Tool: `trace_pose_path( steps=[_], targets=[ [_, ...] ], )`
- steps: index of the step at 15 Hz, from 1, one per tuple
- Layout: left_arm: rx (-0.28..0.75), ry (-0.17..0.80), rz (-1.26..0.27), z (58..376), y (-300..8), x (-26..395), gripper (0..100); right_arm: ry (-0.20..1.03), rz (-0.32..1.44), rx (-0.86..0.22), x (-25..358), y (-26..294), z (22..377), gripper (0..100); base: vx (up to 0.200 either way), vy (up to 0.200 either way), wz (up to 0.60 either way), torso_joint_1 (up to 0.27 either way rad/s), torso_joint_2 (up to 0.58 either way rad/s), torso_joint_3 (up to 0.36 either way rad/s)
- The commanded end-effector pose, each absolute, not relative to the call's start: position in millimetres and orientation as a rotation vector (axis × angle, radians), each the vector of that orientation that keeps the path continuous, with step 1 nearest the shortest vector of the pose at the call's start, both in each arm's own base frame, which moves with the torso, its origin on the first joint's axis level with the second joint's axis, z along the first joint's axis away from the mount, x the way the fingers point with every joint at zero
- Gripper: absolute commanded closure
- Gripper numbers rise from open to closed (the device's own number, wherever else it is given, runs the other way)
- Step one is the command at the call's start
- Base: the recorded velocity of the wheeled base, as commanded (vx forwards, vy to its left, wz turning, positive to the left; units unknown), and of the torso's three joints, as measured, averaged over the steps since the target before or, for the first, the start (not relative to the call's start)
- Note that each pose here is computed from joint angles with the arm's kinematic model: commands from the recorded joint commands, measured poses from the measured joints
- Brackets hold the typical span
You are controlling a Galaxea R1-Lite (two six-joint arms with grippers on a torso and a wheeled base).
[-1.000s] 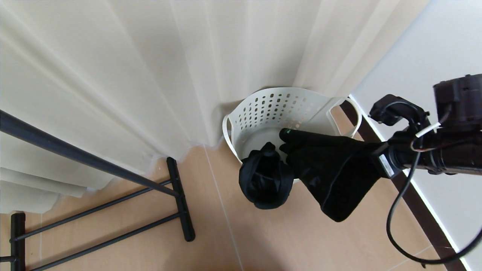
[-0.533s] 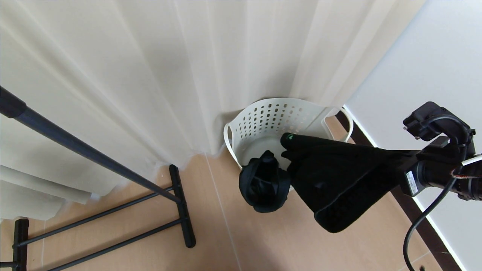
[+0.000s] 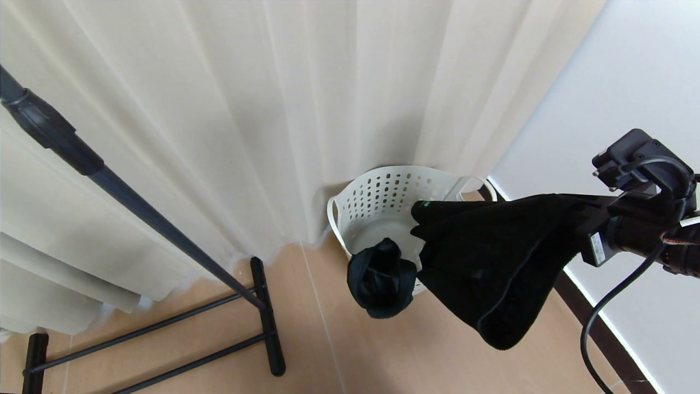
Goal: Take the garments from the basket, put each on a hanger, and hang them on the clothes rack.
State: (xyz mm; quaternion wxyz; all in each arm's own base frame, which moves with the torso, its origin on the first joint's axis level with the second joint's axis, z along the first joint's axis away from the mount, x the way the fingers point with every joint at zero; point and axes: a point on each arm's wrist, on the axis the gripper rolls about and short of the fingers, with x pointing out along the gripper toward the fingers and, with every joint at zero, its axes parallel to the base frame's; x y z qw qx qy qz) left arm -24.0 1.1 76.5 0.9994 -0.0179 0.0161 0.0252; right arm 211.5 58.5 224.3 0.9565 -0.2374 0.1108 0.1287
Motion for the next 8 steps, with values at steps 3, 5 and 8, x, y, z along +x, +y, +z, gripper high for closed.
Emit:
trace_pose_path(
  steps=[3,5,8],
  targets=[
    [-0.036,0.033,0.051,76.5,1.1,-24.1,0,0.242,0.265,-0.485,209.0,57.6,218.0,100,0.000,0.000,0.00,-0.007,0.00,0.203],
    [-0.036,0.033,0.051,76.5,1.1,-24.1,0,0.251,0.267,-0.486,210.5,58.0,215.9,100,0.000,0.000,0.00,-0.002,0.00,0.205],
    [-0.035,0.031,0.051,76.7,1.1,-24.1,0,0.256,0.271,-0.487,211.8,58.4,214.6,100,0.000,0.000,0.00,0.002,0.00,0.203]
  ],
)
